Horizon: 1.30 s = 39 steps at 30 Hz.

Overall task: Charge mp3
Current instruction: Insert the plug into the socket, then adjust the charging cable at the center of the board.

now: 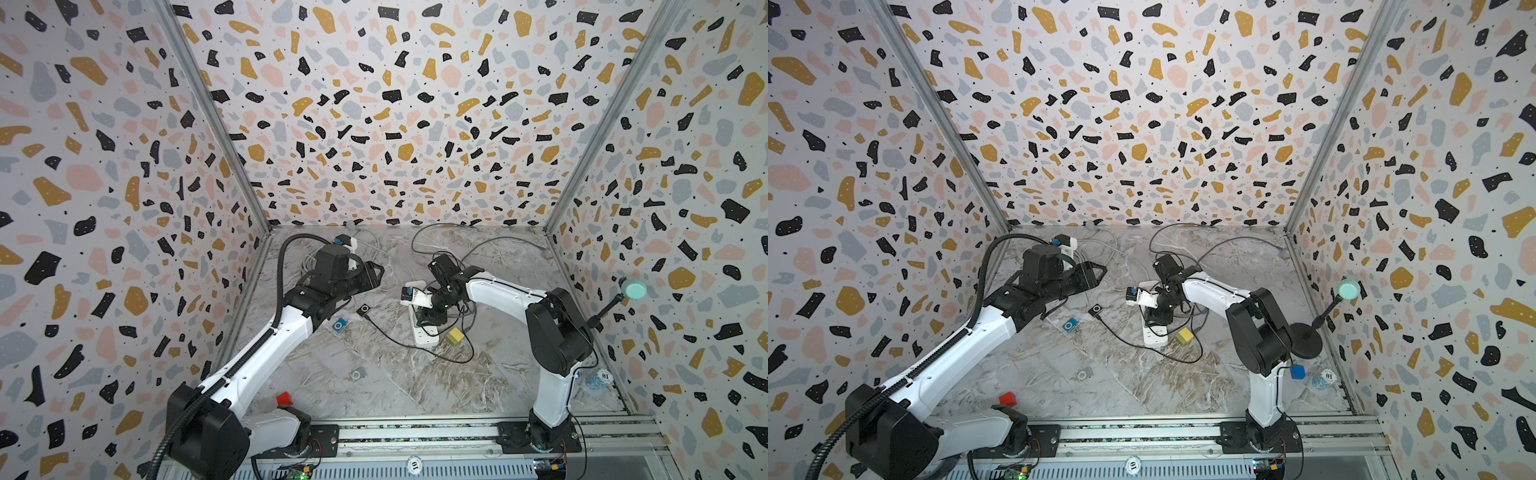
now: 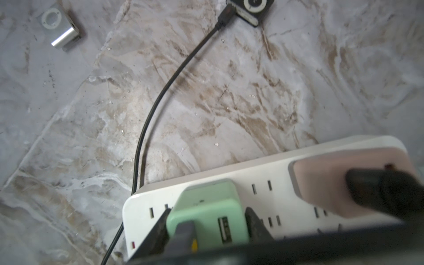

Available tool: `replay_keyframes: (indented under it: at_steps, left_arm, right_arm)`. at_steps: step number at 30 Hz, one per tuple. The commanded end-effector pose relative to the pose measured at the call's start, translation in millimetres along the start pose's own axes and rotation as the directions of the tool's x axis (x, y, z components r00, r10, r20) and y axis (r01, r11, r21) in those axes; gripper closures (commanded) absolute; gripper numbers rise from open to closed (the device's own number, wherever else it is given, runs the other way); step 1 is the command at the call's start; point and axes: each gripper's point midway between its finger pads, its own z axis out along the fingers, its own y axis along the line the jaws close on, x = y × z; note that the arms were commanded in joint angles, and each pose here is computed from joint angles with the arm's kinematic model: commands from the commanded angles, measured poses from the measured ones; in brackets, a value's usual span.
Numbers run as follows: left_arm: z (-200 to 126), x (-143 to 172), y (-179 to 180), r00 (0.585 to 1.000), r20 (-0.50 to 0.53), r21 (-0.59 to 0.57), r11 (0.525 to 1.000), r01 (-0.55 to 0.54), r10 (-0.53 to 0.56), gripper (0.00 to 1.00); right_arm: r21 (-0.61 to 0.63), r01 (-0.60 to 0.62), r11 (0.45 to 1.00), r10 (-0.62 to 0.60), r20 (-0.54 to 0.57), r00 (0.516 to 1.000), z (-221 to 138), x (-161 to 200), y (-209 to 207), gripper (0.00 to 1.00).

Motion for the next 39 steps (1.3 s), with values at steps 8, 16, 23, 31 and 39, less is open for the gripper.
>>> replay_keyframes:
  at_steps: [8, 16, 23, 31, 39]
  left_arm:
    - [-3, -14, -9, 0.999, 0.035, 0.024, 0.999, -0.028, 0.027, 0.45]
    - [1, -10, -6, 0.999, 0.023, 0.019, 0.999, -0.035, 0.035, 0.45]
    - [5, -12, -6, 0.998, 0.031, 0.022, 0.998, -0.053, 0.052, 0.45]
    - [15, -21, -16, 0.998, 0.036, 0.062, 0.996, -0.057, 0.055, 0.45]
    - [16, -23, -25, 0.998, 0.033, 0.088, 0.994, -0.063, 0.06, 0.45]
  right_arm:
    - [0.029, -0.084, 0.996, 0.083, 0.045, 0.996, -28, -5, 8, 0.39]
    - [0.017, -0.116, 0.993, 0.11, 0.215, 0.97, -57, -31, 35, 0.32]
    - [0.101, -0.119, 0.988, 0.056, 0.482, 0.874, -125, -62, 70, 0.29]
    - [0.314, -0.555, 0.77, 0.266, 0.633, 0.727, -199, -4, 15, 0.19]
    - [-0.008, -0.938, 0.347, 0.795, 0.533, 0.289, -174, 103, -38, 0.44]
